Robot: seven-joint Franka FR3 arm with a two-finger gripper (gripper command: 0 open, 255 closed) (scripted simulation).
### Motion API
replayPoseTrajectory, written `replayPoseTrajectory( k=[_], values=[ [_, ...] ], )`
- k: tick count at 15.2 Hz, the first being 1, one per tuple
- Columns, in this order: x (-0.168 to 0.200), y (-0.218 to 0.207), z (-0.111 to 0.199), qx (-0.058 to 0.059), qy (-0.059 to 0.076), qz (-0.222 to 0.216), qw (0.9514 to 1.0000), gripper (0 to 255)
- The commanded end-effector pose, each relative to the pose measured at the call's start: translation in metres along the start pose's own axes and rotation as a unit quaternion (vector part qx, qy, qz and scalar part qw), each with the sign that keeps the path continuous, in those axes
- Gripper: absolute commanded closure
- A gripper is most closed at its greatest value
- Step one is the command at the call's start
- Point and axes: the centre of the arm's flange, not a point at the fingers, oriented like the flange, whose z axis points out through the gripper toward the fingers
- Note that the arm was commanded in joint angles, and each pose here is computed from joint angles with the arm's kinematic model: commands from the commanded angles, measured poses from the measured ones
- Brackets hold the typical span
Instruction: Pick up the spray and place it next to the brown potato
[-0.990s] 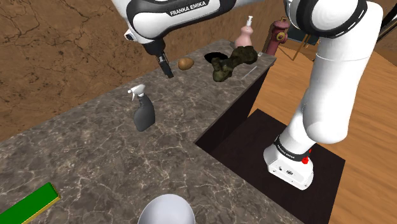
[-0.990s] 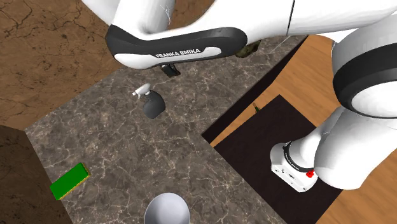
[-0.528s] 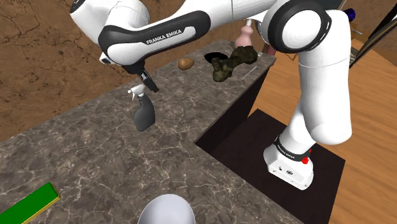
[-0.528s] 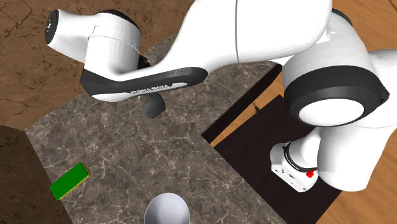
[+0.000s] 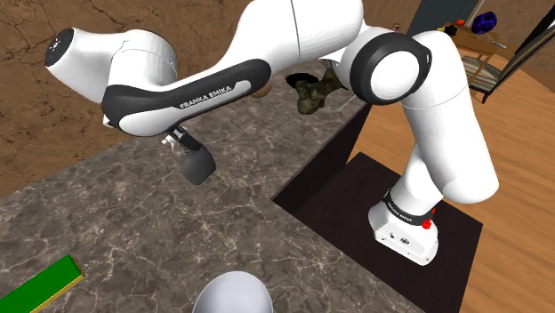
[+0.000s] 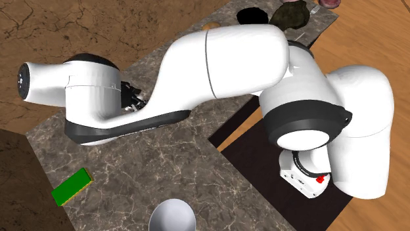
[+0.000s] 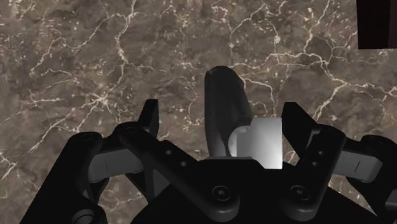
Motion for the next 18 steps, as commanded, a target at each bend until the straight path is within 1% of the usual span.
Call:
replayPoseTrajectory(
  k=[1, 8, 16, 17, 18],
  values=[
    [0.029, -0.006, 0.025, 0.011, -0.017, -0.030, 0.9993, 0],
    [0.028, -0.007, 0.065, 0.011, -0.017, -0.030, 0.9993, 0],
    [0.028, -0.007, 0.065, 0.011, -0.017, -0.030, 0.9993, 0],
    [0.030, -0.005, 0.064, 0.011, -0.017, -0.030, 0.9994, 255],
    [0.027, -0.005, 0.062, 0.011, -0.016, -0.030, 0.9994, 255]
  ],
)
